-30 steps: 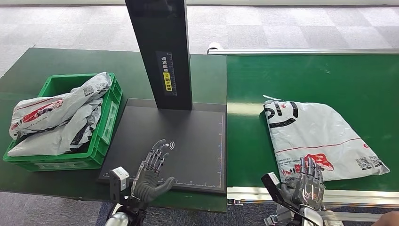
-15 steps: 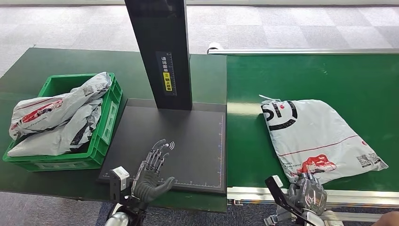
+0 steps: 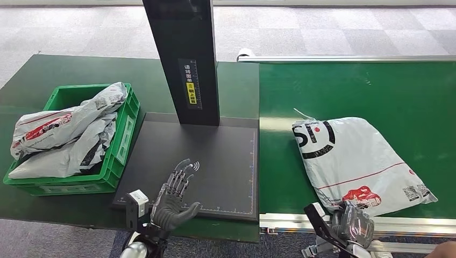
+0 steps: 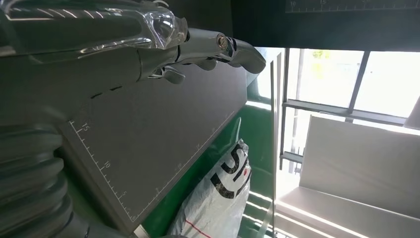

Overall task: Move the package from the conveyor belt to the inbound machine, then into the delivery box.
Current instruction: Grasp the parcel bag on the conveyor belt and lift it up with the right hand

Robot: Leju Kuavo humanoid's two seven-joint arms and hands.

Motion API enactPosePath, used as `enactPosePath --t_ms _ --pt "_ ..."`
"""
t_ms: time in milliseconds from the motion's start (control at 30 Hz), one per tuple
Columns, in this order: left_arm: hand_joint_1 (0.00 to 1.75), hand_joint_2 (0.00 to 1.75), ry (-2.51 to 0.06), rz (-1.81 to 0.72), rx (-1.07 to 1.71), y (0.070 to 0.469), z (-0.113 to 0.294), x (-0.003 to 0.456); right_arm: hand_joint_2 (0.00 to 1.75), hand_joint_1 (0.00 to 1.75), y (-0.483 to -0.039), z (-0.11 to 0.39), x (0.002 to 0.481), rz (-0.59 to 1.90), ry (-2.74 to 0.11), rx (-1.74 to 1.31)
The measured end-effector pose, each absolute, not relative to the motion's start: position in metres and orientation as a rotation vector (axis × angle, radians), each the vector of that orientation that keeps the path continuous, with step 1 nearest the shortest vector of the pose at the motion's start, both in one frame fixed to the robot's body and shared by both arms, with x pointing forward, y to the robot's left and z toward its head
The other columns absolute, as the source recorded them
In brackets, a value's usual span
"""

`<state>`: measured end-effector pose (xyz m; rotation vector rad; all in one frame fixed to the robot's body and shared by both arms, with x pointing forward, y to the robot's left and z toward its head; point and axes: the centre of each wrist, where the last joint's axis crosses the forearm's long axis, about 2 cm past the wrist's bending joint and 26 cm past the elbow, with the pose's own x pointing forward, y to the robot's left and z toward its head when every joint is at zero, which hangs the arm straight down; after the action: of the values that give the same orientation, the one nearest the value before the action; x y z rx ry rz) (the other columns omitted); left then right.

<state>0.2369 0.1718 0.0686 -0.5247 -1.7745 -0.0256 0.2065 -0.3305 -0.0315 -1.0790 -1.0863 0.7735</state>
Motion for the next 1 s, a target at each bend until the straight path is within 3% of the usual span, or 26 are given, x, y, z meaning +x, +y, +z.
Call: enactPosePath --t_ms 300,667,1000 --pt "0.00 1.75 -1.780 -0.017 -0.510 0.173 0.069 0.237 1.75 1.75 -0.315 -0.018 0.207 0.553 -1.283 -0.873" --pt "0.00 1.75 -1.832 -0.002 -0.461 0.183 0.071 0.240 1.75 1.75 -0.298 0.063 0.212 0.275 -1.714 -0.688" --pt "0.00 1.75 -1.872 0.002 -0.422 0.191 0.072 0.242 1.75 1.75 -0.291 0.126 0.216 0.268 -1.998 -0.599"
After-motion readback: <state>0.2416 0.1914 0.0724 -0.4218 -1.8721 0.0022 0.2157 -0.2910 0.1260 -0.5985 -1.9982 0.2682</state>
